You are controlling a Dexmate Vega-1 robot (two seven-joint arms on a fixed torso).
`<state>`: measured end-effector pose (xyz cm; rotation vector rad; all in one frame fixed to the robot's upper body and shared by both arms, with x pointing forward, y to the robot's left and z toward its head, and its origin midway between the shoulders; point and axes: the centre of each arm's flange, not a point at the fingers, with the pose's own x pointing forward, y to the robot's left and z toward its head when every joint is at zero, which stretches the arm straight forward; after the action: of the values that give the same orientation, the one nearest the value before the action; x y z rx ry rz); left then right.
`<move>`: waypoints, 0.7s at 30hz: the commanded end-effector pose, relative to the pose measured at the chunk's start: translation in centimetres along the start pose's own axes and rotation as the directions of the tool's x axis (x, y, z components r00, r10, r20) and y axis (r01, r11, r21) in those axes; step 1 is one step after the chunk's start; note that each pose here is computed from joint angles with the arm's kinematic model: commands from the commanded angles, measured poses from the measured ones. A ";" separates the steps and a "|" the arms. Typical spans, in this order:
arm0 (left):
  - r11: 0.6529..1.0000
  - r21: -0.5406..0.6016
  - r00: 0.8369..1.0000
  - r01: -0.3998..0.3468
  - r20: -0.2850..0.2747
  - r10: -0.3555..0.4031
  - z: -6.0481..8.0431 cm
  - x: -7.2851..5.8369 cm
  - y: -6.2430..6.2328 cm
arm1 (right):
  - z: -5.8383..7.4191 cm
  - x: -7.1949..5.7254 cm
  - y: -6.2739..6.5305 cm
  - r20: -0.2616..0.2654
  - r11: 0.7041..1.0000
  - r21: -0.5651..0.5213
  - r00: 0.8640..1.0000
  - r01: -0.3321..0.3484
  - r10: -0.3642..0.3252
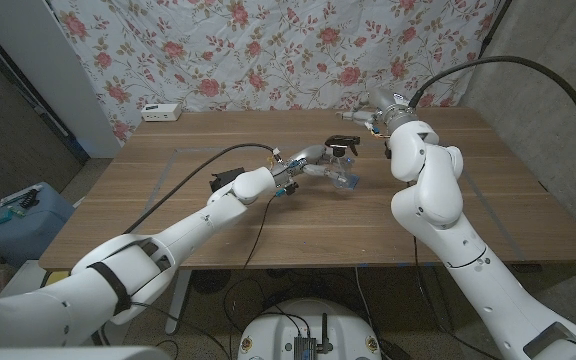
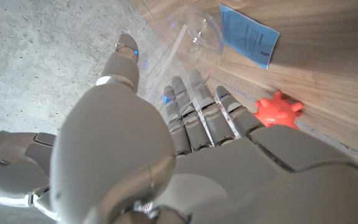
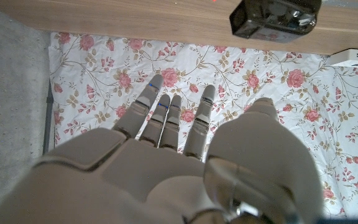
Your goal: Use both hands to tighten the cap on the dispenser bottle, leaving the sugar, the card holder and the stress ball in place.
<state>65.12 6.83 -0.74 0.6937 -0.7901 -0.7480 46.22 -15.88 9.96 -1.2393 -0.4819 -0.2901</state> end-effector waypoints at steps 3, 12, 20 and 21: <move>1.000 0.004 1.000 -0.027 -0.007 0.027 0.2 -0.7 0.9 | -1.2 0.3 0.7 -0.002 0.994 0.105 0.999 0.035 -0.035; 0.998 -0.003 0.998 -0.060 -0.018 0.059 0.4 -1.2 0.9 | -2.3 0.5 1.4 0.006 0.979 0.193 0.998 0.060 -0.062; 0.995 -0.005 0.994 -0.103 -0.038 0.102 0.5 -2.1 1.1 | -3.2 0.5 2.1 0.017 0.962 0.266 0.998 0.057 -0.064; 0.994 -0.005 0.993 -0.107 -0.040 0.107 0.5 -2.2 1.1 | -3.3 0.5 2.2 0.014 0.960 0.275 0.998 0.059 -0.065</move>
<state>64.59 8.25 -0.31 0.6682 -0.7895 -0.6851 47.62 -17.39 8.59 -1.0607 -0.5403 -0.2746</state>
